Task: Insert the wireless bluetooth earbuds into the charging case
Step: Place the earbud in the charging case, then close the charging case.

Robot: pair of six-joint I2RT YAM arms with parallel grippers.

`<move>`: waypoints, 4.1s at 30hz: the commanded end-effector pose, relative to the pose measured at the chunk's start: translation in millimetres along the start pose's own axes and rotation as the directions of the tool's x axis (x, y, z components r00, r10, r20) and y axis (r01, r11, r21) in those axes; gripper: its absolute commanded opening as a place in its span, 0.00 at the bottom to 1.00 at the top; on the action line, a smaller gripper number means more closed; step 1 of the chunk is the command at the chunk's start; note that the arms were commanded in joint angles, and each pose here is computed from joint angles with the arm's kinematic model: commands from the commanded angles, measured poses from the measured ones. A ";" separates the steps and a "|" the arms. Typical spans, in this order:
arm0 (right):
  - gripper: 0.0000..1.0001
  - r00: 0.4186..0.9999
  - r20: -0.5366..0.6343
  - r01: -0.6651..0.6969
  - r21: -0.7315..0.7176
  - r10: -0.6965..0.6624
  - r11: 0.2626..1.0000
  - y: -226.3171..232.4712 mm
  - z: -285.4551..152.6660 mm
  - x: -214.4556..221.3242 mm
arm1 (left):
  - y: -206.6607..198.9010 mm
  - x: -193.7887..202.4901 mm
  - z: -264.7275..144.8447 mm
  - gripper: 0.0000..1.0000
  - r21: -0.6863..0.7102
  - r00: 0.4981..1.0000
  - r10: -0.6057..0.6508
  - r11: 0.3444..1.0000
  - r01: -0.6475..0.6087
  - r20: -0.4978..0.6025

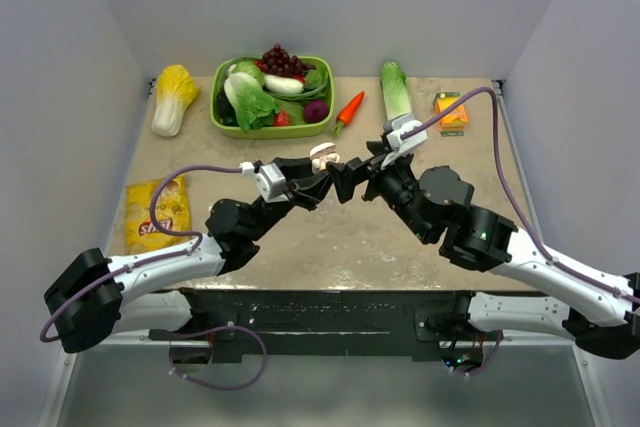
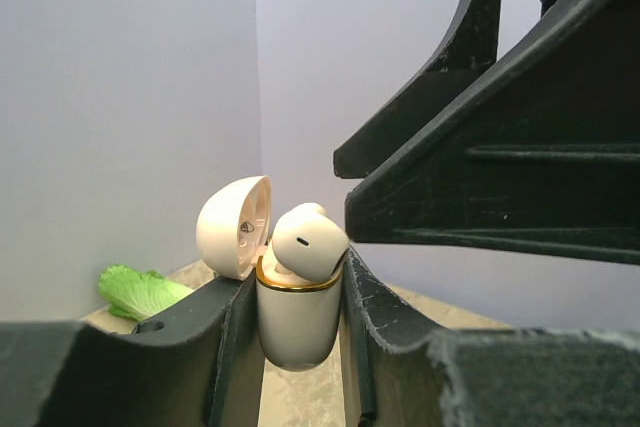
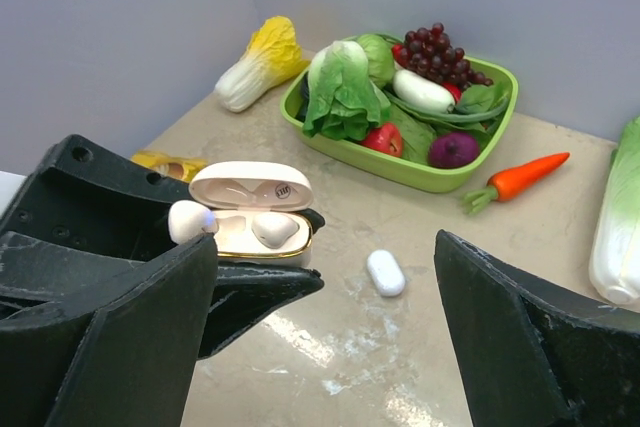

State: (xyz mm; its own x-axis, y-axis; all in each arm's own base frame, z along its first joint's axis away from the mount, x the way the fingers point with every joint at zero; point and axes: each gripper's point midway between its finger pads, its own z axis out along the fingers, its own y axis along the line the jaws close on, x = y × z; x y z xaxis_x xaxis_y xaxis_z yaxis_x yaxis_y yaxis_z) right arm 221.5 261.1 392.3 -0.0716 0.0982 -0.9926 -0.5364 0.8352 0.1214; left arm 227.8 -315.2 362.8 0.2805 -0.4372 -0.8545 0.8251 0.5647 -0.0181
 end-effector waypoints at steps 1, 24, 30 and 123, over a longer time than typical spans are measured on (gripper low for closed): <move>0.93 0.992 0.102 -0.071 -0.063 0.077 0.995 7.2 -9.0 -34.0 | -0.3 -30.6 11.1 0.00 0.004 0.995 0.030 1.000 -0.031 0.092; 0.93 0.999 0.030 -0.041 -0.090 0.044 0.995 20.9 4.4 -13.8 | -1.9 -33.2 9.2 0.00 0.012 0.995 0.029 0.999 -0.030 0.098; 0.93 0.999 0.027 -0.033 -0.053 0.035 0.998 13.3 3.8 -12.1 | -1.7 -35.5 7.8 0.00 0.010 0.994 0.031 0.999 -0.032 0.102; 0.07 0.992 -0.064 -0.107 0.046 0.110 0.993 -8.0 -9.2 5.8 | -12.1 12.5 -33.6 0.00 0.080 0.996 0.044 0.996 -0.038 -0.077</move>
State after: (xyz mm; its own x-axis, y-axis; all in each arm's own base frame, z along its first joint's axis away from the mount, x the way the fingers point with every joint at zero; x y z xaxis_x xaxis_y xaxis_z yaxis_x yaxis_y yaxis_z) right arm 204.2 300.9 352.7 -0.2502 -0.0534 -0.9667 -0.6645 0.7357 0.1314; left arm 192.2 -314.3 315.4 0.3292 -0.2653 -0.9062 0.8718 0.4541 0.1837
